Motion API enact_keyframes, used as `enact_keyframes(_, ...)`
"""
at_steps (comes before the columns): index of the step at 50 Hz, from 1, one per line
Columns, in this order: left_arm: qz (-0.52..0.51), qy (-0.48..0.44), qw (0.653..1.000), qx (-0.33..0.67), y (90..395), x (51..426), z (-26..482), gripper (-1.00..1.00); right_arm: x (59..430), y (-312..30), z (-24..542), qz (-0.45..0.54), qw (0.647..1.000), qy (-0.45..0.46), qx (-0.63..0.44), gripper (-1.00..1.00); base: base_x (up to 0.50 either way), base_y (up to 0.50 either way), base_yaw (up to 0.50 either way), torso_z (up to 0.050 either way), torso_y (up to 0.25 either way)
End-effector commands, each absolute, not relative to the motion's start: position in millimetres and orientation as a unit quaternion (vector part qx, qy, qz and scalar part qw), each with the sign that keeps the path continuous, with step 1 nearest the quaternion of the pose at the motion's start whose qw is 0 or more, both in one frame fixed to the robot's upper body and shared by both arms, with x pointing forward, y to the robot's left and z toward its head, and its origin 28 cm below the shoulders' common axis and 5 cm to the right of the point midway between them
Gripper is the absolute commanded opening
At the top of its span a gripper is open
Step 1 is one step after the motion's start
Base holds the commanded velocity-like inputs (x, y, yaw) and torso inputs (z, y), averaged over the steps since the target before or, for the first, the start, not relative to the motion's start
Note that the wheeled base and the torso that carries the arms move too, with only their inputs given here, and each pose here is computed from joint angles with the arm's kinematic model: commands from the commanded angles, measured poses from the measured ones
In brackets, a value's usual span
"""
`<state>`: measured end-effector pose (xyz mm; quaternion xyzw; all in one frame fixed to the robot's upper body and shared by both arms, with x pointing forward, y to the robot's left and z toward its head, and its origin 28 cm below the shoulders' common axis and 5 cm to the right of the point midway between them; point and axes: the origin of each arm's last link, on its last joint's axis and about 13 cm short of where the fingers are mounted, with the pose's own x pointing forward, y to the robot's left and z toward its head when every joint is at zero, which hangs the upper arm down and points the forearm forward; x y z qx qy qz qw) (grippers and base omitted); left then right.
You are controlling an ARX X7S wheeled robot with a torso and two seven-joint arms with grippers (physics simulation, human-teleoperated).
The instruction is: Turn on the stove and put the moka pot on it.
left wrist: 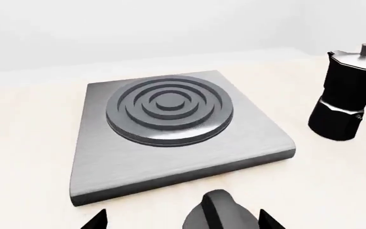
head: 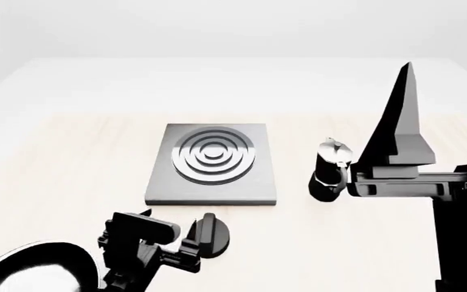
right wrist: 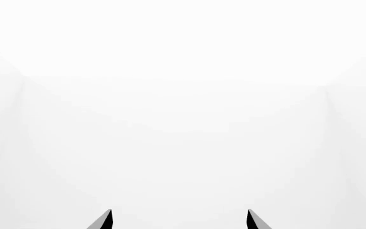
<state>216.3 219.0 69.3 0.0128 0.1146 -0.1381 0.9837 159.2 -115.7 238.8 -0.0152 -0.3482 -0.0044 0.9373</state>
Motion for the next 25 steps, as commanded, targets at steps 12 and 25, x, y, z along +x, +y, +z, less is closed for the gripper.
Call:
enact_keyframes(12, -0.182, 0.173, 0.968, -0.003, 203, 218, 37, 1.0, 160, -115, 236, -0.003, 0.939, -0.344, -0.014, 1.0, 0.0, 0.0, 0.0, 0.0, 0.0)
enact_keyframes(25, -0.197, 0.175, 0.965, -0.004, 198, 220, 35, 1.0, 161, -116, 237, -0.004, 0.94, -0.342, -0.015, 1.0, 0.0, 0.0, 0.0, 0.0, 0.0)
